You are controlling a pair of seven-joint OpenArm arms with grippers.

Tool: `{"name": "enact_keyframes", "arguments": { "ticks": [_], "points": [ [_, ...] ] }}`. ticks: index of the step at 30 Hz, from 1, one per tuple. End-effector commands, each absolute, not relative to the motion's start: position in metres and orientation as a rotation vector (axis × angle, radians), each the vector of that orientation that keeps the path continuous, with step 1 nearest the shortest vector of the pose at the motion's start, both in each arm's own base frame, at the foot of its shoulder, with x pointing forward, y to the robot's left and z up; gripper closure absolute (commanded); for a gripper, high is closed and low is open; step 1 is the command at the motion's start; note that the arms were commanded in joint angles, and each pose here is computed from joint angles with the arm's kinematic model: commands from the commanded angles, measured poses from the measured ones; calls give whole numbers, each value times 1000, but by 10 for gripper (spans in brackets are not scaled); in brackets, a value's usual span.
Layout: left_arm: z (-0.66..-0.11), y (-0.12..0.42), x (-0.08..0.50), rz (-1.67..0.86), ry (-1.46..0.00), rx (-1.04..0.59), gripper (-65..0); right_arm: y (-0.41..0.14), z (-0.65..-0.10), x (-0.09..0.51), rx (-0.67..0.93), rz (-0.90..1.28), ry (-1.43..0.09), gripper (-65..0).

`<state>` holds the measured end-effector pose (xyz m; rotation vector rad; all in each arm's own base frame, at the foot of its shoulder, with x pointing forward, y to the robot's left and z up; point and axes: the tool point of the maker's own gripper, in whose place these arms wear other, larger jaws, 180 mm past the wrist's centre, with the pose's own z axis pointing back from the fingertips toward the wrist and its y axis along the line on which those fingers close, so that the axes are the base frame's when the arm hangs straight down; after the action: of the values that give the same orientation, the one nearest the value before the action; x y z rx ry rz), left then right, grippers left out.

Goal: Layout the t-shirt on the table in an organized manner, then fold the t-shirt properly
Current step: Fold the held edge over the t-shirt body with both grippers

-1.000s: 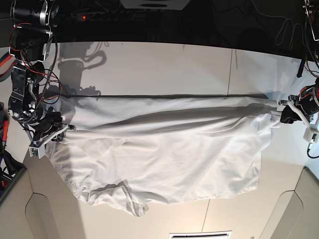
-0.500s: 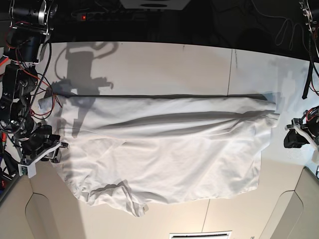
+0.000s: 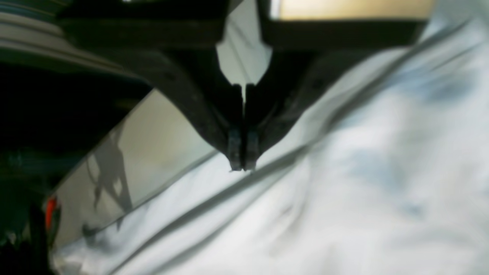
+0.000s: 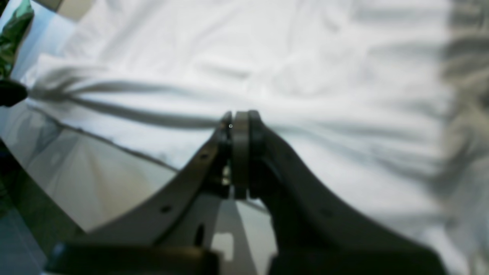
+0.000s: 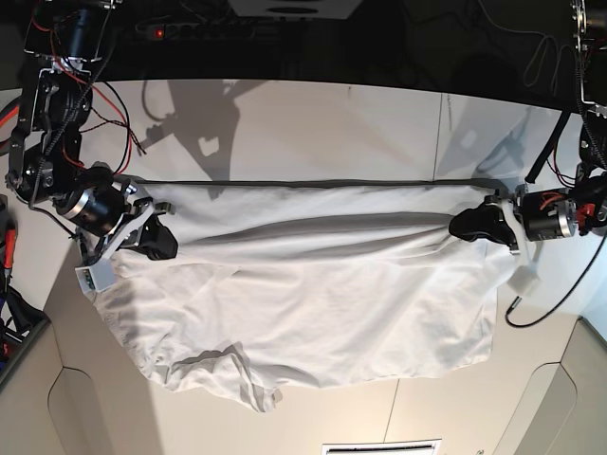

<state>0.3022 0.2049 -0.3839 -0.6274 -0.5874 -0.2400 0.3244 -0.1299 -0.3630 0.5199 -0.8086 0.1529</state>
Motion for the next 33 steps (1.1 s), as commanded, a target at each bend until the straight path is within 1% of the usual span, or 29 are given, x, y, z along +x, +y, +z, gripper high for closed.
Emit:
{"name": "enact_keyframes", "arguments": {
  "ticks": [1,5,7,13,18,21,25,29,31,33],
  "points": [
    [-377,207,312,-285,-628,-589,0,-133,-352,332,515,156,-865,0],
    [-398,209,327,-422,-706,-379,0,-148,-369,338,432,135,-879,0],
    [-403,212,333,-475,-736,-300,0,-155,-380,342,411,114,-873,0],
    [-395,273,371,-326,-814,14,0,-179,-432,351,350,20,-757,0],
    [-393,308,383,-275,-834,173,0,-200,-463,348,296,-43,-672,0],
    [-400,331,381,-238,-824,268,0,-206,-467,347,278,-63,-657,0],
    [-406,342,378,-223,-802,303,0,-199,-456,353,331,-77,-695,0],
    [-378,354,391,-165,-880,341,0,-190,-424,368,369,-18,-774,0],
    [-357,351,400,-142,-943,300,0,-189,-403,376,353,20,-815,0],
    [-341,331,405,-157,-981,166,0,-188,-381,384,337,54,-871,0]
  ]
}}
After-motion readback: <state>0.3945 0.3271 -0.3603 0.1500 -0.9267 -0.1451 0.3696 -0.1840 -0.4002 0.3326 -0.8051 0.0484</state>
